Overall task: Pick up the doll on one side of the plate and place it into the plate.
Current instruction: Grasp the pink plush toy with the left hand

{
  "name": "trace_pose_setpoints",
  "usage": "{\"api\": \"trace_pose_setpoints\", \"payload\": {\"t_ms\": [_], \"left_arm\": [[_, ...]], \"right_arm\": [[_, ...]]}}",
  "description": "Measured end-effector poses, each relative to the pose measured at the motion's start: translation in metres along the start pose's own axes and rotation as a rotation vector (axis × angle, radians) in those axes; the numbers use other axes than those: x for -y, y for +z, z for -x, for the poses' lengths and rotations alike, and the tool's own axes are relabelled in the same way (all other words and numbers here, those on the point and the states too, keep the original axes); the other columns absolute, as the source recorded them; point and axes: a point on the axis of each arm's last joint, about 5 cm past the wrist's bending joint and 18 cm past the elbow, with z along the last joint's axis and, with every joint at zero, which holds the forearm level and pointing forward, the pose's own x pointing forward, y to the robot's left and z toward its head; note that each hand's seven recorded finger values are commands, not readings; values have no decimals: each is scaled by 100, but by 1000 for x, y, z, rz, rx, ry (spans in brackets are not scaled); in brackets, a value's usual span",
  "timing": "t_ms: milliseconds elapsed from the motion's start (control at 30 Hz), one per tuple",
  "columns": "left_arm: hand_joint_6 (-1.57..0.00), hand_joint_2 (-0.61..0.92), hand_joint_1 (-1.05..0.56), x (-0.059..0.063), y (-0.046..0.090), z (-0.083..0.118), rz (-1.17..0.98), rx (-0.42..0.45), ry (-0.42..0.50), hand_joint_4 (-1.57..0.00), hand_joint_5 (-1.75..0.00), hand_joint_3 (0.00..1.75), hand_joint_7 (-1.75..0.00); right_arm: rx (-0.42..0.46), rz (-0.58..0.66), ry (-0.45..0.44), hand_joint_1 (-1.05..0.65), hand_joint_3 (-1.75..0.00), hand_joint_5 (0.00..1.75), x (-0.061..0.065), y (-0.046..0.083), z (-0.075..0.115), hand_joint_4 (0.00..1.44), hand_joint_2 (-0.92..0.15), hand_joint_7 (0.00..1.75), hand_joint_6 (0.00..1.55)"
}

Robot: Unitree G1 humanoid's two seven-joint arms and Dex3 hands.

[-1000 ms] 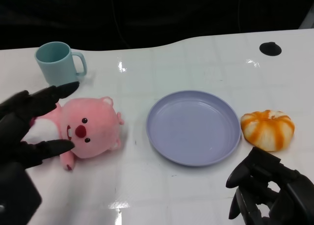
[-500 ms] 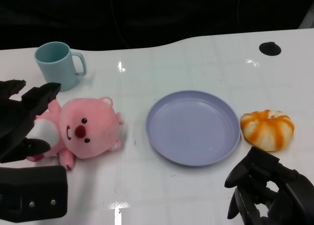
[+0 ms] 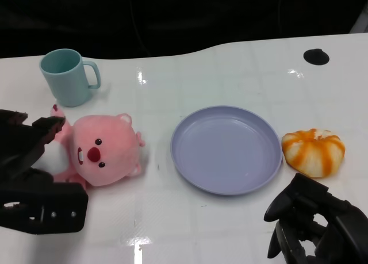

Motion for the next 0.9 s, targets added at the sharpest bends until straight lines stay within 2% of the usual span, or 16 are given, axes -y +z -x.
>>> {"api": "trace_pose_setpoints", "payload": {"t_ms": [367,600,733,800,867,900], "left_arm": [[-14,92,-77,16,2,-32,-24,-13,-103,-3,-20,2,0],[-17,92,-62,29,6,-54,-10,-41,-148,-8,-18,2,-2],[-26,92,-52,36,8,-62,-2,-46,-130,-19,-14,1,-2],[-37,91,-45,40,9,-65,22,-53,-113,-32,-12,0,-3],[-60,91,-35,45,10,-67,54,-59,-90,-56,-14,0,-5],[-67,92,-33,47,10,-68,77,-59,-76,-64,-15,1,-5]], "right_arm": [[-11,1,0,-21,-119,175,-1,0,1,61,-57,156,51],[-13,-1,-2,-22,-118,175,-1,0,3,61,-58,155,51],[-15,-2,-3,-22,-118,175,-1,0,3,61,-58,155,51],[-15,-2,-3,-22,-118,175,-1,0,3,61,-58,155,51],[-15,-2,-3,-23,-118,175,-1,0,3,60,-58,155,51],[-16,-2,-3,-23,-118,175,-1,0,3,60,-58,155,51]]}}
